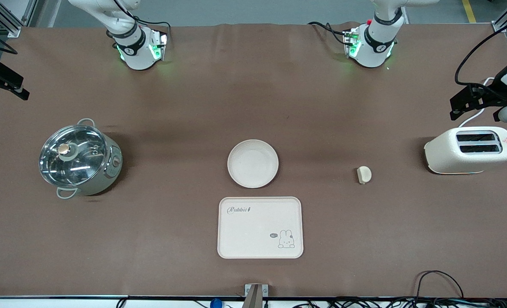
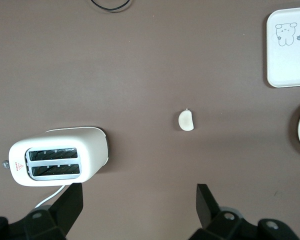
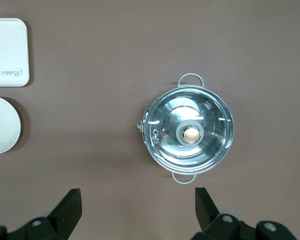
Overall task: Place bun in plate and plate on tray
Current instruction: 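Reach the left gripper toward the cream bun beside the toaster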
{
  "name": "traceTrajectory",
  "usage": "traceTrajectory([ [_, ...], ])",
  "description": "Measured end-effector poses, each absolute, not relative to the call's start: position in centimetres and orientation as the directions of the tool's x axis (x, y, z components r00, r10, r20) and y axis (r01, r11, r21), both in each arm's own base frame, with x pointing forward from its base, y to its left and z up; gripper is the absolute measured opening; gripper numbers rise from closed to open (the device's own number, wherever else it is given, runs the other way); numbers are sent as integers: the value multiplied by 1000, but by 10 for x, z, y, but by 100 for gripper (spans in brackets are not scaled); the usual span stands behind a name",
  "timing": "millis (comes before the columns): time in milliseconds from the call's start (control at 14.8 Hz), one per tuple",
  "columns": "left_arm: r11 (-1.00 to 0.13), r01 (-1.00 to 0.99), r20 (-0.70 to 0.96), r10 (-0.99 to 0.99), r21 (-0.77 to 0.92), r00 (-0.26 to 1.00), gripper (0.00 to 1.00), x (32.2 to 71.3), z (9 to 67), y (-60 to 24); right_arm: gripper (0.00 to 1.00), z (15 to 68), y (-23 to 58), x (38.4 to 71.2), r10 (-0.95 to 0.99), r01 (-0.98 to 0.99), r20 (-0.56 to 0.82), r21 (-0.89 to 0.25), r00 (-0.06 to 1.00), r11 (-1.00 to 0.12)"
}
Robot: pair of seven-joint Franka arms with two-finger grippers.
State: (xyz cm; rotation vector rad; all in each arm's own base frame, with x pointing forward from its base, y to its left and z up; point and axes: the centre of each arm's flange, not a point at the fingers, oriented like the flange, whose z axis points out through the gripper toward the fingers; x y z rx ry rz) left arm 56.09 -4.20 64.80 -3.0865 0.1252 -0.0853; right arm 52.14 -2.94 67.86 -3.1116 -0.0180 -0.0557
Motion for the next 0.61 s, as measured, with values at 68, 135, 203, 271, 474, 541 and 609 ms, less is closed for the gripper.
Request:
traceTrajectory([
  [68,-995,-79,53,-82,-53,995,100,561,648,-42,100,678,-30,522,11,12,34,-30,999,-999],
  [135,-996,-78,53,-81,-53,995,100,561,648,-41,100,677,-30,522,10,11,29,-30,1000,-999],
  [203,-996,-78,53,-81,-53,995,100,561,648,-41,100,676,-30,521,9,10,22,-31,1000,-999],
  [271,-996,-77,53,-80,-53,995,100,561,648,-41,100,676,-30,521,9,10,18,-32,1000,-999],
  [474,-995,-82,11,-83,-53,997,100,563,633,-43,100,675,-30,521,9,10,14,-36,1000,-999],
  [541,-995,-86,-29,-85,-53,996,100,566,615,-46,100,673,-29,521,11,11,12,-39,1000,-999],
  [609,-995,-84,-76,-80,-53,994,100,572,588,-52,100,671,-26,522,15,16,7,-44,1000,-999],
])
